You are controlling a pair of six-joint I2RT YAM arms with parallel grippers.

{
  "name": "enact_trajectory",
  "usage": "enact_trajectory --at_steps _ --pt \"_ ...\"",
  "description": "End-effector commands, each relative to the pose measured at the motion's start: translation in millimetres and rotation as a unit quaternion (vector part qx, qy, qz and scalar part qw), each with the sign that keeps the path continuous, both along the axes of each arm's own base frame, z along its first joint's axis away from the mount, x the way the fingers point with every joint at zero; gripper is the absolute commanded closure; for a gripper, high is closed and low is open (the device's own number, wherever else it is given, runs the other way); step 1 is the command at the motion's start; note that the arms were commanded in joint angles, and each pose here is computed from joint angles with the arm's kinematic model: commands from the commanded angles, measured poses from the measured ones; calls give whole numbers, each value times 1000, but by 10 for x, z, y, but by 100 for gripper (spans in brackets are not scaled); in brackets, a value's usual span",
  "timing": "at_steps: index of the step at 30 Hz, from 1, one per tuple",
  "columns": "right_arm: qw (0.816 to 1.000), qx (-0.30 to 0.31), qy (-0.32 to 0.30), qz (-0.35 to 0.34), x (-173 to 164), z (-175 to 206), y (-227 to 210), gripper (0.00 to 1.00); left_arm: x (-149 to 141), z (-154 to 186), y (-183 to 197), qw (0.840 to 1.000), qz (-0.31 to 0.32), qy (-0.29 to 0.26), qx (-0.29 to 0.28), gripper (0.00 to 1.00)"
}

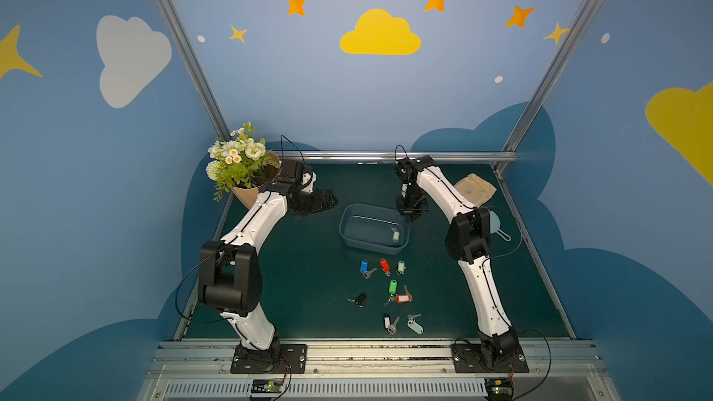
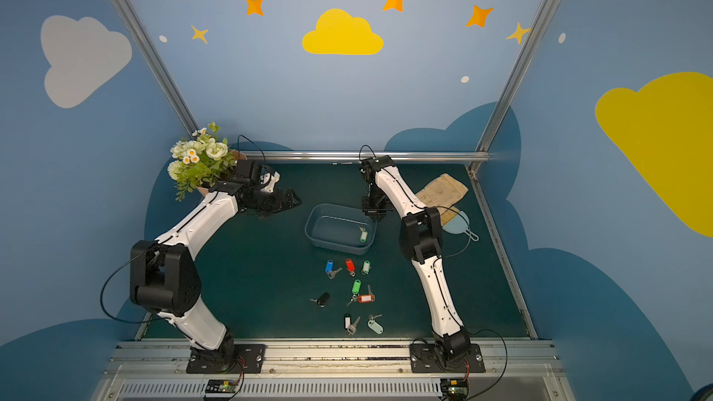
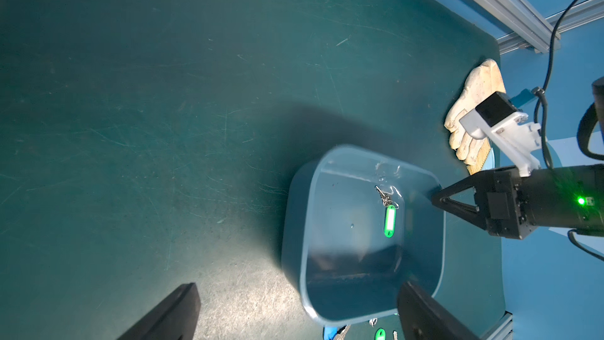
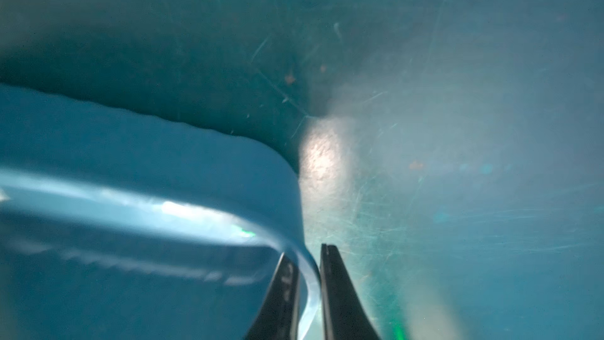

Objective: Take the keys out of the storage box
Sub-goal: Adjust the storage box at the center of the board, then move the key to the storage box.

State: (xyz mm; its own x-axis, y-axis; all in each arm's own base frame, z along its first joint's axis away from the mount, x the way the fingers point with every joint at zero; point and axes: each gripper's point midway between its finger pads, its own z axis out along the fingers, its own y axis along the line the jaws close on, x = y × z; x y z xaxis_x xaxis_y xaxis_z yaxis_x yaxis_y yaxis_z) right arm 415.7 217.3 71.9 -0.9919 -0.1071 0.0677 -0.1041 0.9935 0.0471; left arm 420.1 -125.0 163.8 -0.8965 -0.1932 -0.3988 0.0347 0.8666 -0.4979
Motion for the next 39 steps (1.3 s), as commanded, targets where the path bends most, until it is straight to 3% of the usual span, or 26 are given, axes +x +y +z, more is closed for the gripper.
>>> enact_trajectory --at_steps 1,5,10,14,20,27,31,34,39 --pt "1000 0 -11 13 138 -119 -7 87 -31 151 13 1000 -4 -14 -3 0" --pt "998 28 -48 36 334 -108 68 86 16 285 -56 999 -15 -27 -17 0" --pt "988 53 -112 93 570 18 199 73 89 484 -137 998 -29 -48 -23 0" --pt "977 51 -161 133 747 79 268 74 114 580 -234 997 -42 -59 -28 0" --pt "964 58 -215 145 875 474 252 65 117 621 -634 993 -97 -69 -15 0" --pt "977 17 -194 91 383 858 -210 44 171 457 -1284 984 -169 -57 17 0" --pt "987 -3 -160 -5 23 861 -725 41 210 234 -1652 974 -213 -52 60 3" --pt "987 18 -138 -75 -189 882 -1033 41 249 0 -1867 969 -233 -34 77 6" --pt "984 19 -144 -102 -335 931 -1236 41 339 -356 -2057 964 -242 -20 109 17"
